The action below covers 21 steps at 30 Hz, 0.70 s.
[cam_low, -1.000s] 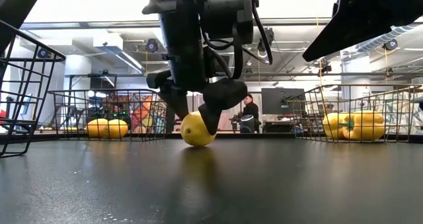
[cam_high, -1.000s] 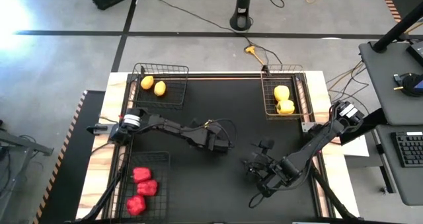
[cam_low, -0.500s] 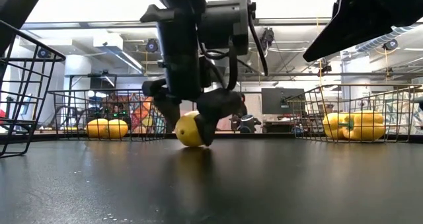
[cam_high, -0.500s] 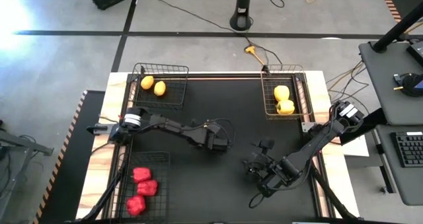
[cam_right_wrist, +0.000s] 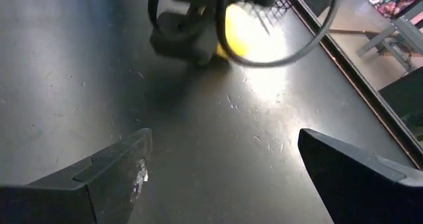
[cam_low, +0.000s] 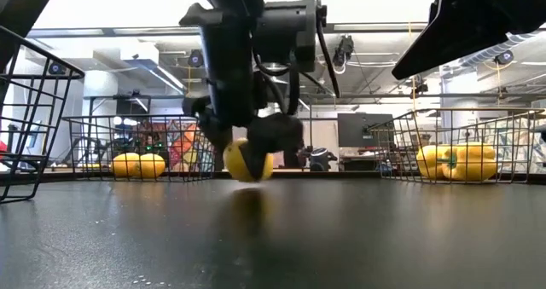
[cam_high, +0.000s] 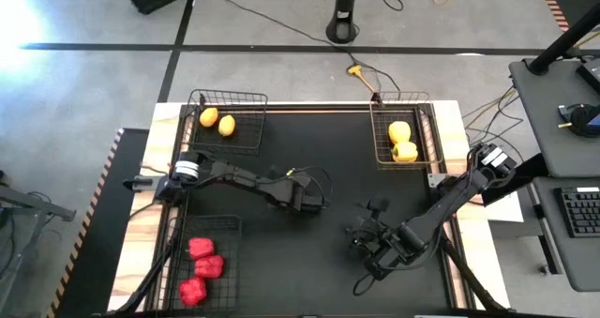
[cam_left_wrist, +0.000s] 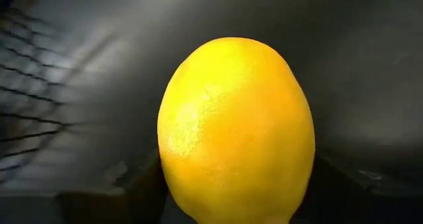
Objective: Sort produce into baskets
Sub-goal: Put the yellow lemon into the top black wire basket
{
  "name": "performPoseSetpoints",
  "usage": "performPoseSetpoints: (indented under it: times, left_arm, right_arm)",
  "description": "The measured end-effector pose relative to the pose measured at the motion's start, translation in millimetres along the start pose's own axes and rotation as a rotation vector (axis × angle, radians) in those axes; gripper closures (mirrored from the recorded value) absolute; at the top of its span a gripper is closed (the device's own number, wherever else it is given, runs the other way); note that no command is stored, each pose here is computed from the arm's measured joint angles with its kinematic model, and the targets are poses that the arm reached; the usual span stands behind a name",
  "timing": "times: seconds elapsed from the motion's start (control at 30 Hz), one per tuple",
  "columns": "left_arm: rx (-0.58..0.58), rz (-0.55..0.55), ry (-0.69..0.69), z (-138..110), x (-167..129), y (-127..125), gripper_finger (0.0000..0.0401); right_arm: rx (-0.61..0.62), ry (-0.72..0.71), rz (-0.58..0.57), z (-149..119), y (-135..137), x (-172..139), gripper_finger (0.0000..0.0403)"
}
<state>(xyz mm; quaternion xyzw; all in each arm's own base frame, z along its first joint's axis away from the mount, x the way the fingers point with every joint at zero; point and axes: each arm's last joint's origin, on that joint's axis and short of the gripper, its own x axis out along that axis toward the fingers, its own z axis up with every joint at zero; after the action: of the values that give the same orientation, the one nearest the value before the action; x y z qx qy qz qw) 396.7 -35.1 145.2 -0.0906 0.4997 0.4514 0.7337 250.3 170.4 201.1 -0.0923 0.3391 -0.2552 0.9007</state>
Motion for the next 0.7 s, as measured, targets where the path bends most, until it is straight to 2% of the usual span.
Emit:
performPoseSetpoints:
  times: [0.07, 0.23, 0.33, 0.43, 0.57, 0.7]
  left_arm:
    - [0.019, 0.04, -0.005, 4, -9, 8, 0.015]
    - [0.013, 0.12, -0.092, 29, -53, 43, 0.015]
    - [-0.023, 0.162, -0.157, 46, -83, 79, 0.015]
    - [-0.103, 0.214, -0.172, 64, -99, 128, 0.015]
    - [-0.284, 0.24, -0.055, 80, -86, 197, 0.0148]
    - [-0.383, 0.227, 0.134, 82, -47, 252, 0.0146]
  right_arm:
    - [-0.001, 0.004, 0.005, 0, 0, 0, 0.003]
    - [-0.004, 0.006, 0.005, -1, 0, 0, 0.003]
    - [-0.004, 0.006, 0.005, -1, 0, 0, 0.003]
    - [0.001, 0.01, 0.011, -1, 0, 0, 0.003]
    - [0.01, 0.019, 0.021, -1, 1, 0, 0.003]
    - [0.011, 0.02, 0.02, -1, 1, 0, 0.003]
